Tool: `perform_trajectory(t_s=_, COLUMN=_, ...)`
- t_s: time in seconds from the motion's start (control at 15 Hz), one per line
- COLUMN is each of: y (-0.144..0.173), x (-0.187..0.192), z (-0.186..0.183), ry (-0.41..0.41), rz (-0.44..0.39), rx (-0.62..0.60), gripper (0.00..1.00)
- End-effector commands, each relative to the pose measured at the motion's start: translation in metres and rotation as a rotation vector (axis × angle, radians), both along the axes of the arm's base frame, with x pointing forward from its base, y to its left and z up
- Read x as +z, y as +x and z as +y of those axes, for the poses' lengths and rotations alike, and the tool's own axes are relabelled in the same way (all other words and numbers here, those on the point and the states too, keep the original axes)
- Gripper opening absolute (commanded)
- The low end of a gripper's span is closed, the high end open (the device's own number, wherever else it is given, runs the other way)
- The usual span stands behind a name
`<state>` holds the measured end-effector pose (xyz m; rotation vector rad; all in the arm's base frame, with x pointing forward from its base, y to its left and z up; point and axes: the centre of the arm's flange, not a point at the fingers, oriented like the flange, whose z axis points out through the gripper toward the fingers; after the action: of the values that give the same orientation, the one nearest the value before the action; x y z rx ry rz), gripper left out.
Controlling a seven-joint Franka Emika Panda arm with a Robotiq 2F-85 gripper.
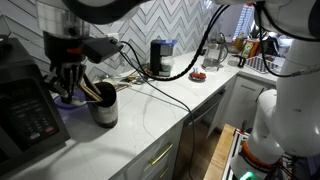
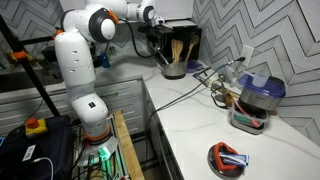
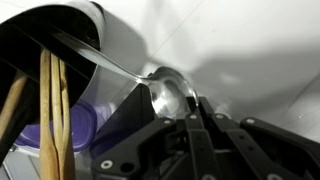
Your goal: Move the metal cooking spoon in the utensil holding bucket slightly to the right in the bucket
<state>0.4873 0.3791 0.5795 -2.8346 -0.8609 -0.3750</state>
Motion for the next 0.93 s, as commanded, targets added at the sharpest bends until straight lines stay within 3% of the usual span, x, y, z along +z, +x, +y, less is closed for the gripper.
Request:
perform_trajectory(t_s=0.0, y=0.001, x=-0.002, z=-0.051, ry=0.157, rz=0.013, rx=-0.076, gripper=0.01)
perform_trajectory(t_s=0.33, y=0.01, x=-0.019, z=-0.109, ry=0.453, rz=0.036, rx=-0.166, gripper=0.01)
perform_trajectory(t_s=0.53, y=0.0, x=-0.037, z=-0.133, ry=0.567, rz=0.051, rx=-0.196, gripper=0.01)
perform_trajectory(t_s=0.73, y=-0.023, x=-0.064, z=-0.155, ry=0.556, rz=0.104, rx=-0.205, gripper=0.01)
perform_trajectory(t_s=0.87, y=-0.034, x=-0.068, z=-0.16, ry=0.55, rz=0.079, rx=-0.195, gripper=0.01)
